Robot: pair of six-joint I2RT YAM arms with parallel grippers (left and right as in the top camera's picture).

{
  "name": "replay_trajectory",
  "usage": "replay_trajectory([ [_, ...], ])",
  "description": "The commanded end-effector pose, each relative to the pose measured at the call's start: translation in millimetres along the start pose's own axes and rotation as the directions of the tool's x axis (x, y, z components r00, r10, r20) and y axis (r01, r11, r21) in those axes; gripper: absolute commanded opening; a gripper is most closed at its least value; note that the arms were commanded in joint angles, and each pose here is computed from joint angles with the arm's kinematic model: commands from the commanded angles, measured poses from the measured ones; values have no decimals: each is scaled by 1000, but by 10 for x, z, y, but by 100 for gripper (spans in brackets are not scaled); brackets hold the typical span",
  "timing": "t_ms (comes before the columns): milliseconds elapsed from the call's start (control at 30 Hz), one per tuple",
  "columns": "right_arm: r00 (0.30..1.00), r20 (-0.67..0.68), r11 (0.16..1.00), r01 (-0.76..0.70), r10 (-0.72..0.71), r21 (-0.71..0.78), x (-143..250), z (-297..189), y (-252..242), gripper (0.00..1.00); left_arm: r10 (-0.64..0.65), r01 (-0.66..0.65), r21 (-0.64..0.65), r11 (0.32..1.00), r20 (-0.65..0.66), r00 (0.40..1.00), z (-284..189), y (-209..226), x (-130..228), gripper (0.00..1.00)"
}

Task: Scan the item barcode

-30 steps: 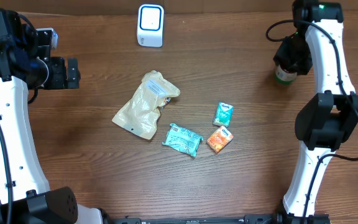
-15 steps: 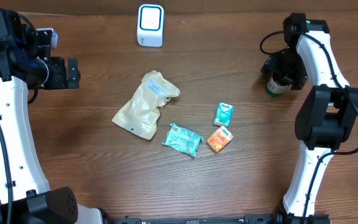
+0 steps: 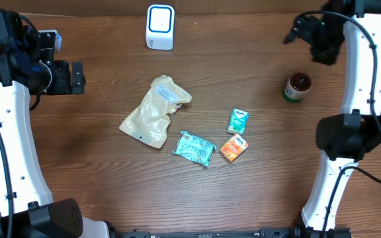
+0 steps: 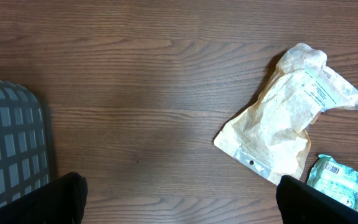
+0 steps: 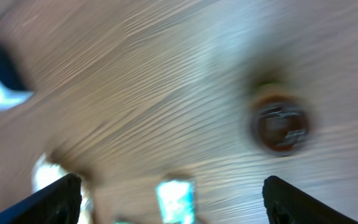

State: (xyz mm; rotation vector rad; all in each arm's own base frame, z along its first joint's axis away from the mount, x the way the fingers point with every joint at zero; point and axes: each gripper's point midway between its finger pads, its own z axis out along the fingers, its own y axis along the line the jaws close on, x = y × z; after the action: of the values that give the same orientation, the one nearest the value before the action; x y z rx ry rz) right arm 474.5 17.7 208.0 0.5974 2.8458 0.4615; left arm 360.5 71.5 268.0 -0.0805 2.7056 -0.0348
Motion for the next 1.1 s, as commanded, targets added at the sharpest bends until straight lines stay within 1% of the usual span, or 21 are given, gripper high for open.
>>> replay_trajectory([
  [0, 988, -53, 980, 133, -143, -148, 312, -14, 580, 89, 19, -19, 1, 1000, -9, 1000, 30, 6, 8, 100],
  [100, 977, -101, 976, 174, -188, -134, 503, 131, 721, 84, 19, -19, 1, 1000, -9, 1000, 30, 7, 8, 100],
  [133, 973, -118, 975, 186, -201, -122, 562, 185, 744, 84, 19, -19, 1, 1000, -9, 1000, 30, 9, 8, 100],
  [200, 966, -144, 974, 204, -216, -95, 652, 277, 758, 77, 18, -18, 0, 1000, -9, 1000, 30, 11, 9, 100],
  [233, 961, -163, 974, 212, -223, -83, 707, 331, 762, 69, 19, -19, 1, 1000, -9, 1000, 30, 10, 9, 100],
  [300, 957, -185, 974, 212, -224, -84, 763, 375, 764, 66, 20, -20, 1, 1000, -9, 1000, 30, 6, 8, 99],
  [467, 953, -206, 971, 201, -224, -127, 879, 276, 809, 66, 22, -22, 2, 1000, -9, 1000, 31, -3, 7, 100],
  [600, 952, -174, 963, 229, -252, -140, 1002, -5, 804, 66, 22, -22, 2, 1000, -9, 1000, 31, -3, 7, 100],
  [833, 955, -145, 961, 241, -260, -139, 1330, -436, 679, 66, 22, -22, 2, 1000, -9, 1000, 31, -5, 7, 100],
  [933, 955, -146, 962, 240, -258, -129, 1491, -551, 584, 66, 22, -22, 2, 1000, -9, 1000, 31, -4, 7, 100],
  [1067, 959, -138, 966, 231, -246, -117, 1548, -611, 536, 66, 22, -22, 2, 1000, -9, 1000, 31, -4, 7, 100],
])
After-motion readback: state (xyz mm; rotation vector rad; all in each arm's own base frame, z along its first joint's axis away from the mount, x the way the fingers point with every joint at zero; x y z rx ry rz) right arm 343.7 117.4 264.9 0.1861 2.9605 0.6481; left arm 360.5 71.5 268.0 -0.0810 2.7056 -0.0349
